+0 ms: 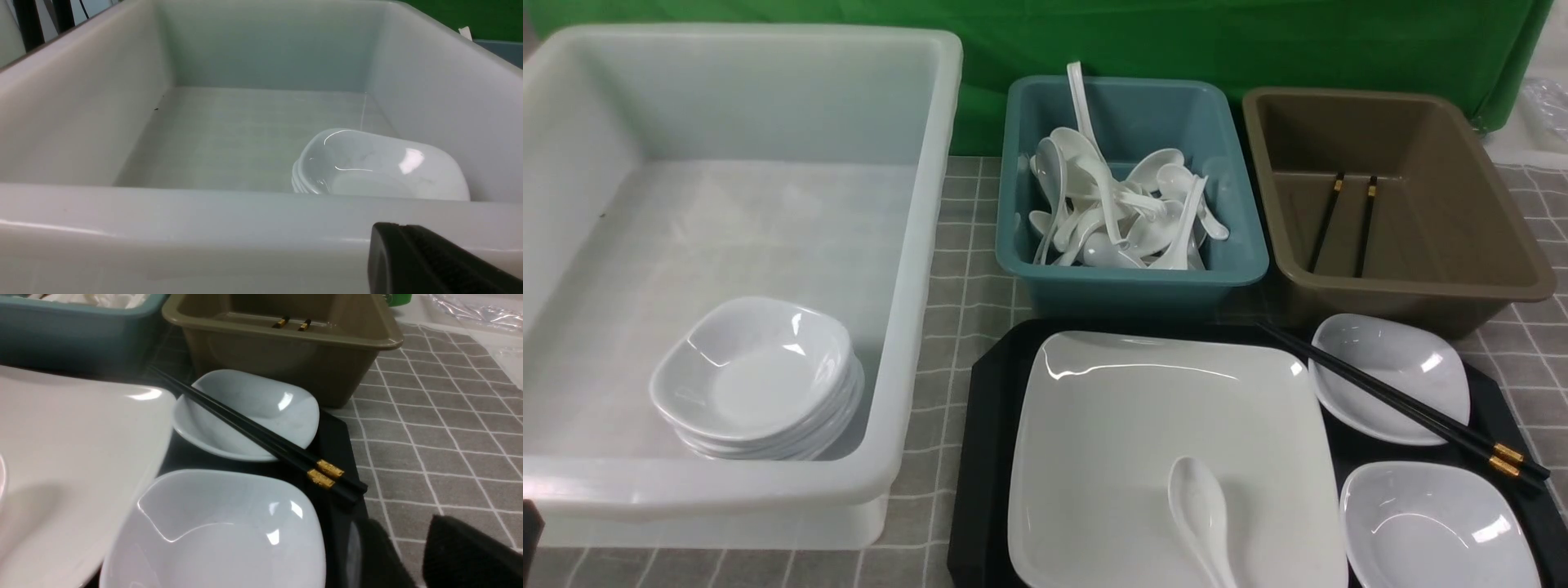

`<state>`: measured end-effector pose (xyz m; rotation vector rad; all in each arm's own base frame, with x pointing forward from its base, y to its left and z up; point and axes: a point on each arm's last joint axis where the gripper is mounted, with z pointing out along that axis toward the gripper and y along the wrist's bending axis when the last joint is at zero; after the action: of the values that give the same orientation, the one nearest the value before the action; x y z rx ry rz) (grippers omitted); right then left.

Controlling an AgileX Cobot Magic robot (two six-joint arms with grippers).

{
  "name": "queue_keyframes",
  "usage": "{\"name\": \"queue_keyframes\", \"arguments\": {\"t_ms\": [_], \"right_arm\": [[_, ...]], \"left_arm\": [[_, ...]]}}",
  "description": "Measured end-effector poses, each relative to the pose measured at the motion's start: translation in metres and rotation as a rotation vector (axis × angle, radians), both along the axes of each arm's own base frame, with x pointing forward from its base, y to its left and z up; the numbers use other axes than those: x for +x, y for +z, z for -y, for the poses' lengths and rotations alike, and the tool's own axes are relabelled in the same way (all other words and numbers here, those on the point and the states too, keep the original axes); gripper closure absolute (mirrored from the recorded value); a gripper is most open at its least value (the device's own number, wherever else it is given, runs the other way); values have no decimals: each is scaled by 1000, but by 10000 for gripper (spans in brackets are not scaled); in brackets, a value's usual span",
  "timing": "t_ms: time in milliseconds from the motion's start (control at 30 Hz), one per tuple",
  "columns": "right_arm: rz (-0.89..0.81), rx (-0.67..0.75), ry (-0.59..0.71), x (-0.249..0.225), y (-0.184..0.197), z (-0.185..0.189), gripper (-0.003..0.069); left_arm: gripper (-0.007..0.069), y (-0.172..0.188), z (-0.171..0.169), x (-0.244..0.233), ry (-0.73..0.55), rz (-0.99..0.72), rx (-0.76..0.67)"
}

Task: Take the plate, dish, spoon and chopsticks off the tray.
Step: Use the right arm to grab a pair of chopsticks from the plate

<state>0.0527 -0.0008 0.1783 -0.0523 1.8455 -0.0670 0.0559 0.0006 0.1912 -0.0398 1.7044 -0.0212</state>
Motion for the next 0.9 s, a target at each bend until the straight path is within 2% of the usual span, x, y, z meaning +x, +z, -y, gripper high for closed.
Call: {"name": "queue_keyframes", "arguments": {"t_ms": [367,400,533,600,700,767,900], "right_arm": [[0,0,0,0,0,0,419],[0,0,0,0,0,0,419],[0,0,0,0,0,0,419],[0,0,0,0,0,0,419],[0,0,0,0,0,0,419],[0,0,0,0,0,0,419],[0,0,0,0,0,0,419]], "left_arm": [[604,2,0,0,0,22,-19],[604,5,1,1,0,54,-77],[604,21,0,0,11,228,-459],[604,28,-3,-1,19,317,-566],[604,38,-6,-3,18,412,-636],[604,51,-2,-5,-14,369,-620],[604,93,5,-6,-65,222,-379]]}}
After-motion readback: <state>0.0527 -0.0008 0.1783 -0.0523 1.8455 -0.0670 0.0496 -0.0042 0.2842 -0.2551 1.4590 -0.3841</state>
